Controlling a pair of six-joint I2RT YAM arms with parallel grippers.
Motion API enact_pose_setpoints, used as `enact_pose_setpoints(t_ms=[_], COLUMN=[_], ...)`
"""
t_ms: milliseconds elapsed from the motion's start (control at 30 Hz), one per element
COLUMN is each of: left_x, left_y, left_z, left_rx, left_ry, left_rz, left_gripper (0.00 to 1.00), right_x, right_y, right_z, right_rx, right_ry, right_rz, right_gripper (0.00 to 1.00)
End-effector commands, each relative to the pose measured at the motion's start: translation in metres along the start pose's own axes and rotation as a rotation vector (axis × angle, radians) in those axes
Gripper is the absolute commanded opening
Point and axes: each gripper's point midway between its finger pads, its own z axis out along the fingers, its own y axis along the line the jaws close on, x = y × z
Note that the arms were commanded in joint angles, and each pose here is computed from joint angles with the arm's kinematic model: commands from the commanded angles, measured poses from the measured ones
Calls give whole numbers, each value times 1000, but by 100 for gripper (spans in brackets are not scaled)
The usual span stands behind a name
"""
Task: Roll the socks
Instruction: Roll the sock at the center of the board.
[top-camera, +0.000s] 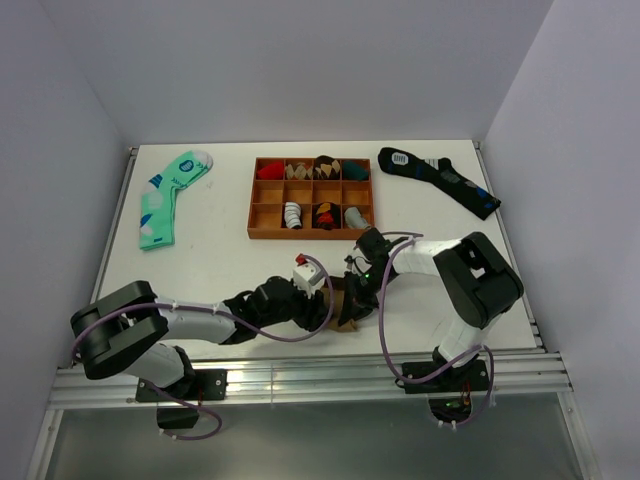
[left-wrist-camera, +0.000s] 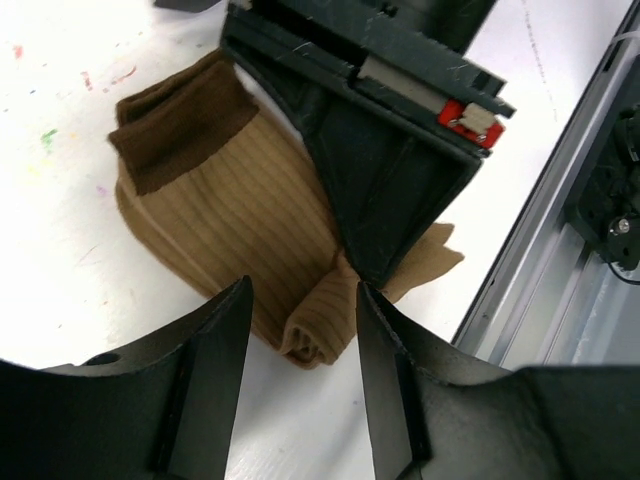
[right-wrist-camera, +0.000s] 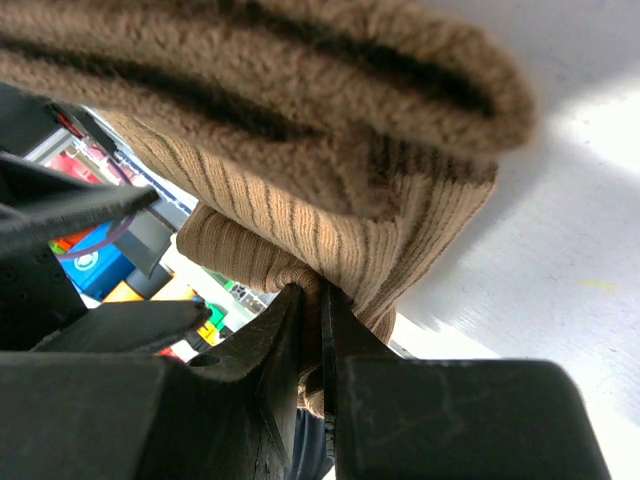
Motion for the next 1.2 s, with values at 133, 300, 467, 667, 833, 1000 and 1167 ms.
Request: enact_pose_setpoints(t_ms=[133, 300, 467, 667, 833, 1000, 1167], left_x=[-7, -1, 4, 12, 16, 24, 32], left_y=[-14, -13, -13, -16, -21, -20, -18], left_z=[8, 12, 6, 1, 0, 2, 3], left_rx=[36, 34, 35, 44, 58, 57, 51], left_ry=[-59, -57, -66, -60, -58, -43, -29], left_rz=[14, -6, -30, -40, -46, -80, -126], left_gripper=[50, 48, 47, 46, 43, 31, 23], right_x=[1, 1, 0, -1, 0, -1, 2], right_y=[-5, -4, -3, -3, -3, 0, -1], right_z=[0, 0, 0, 0, 1, 0, 3], right_rx=[33, 31, 30, 25, 23, 10, -7], right_ry=[-16, -17, -21, -21, -23, -29, -32], right_rz=[-19, -21, -24, -26, -25, -29, -31], right_gripper=[0, 0, 0, 0, 0, 0, 0])
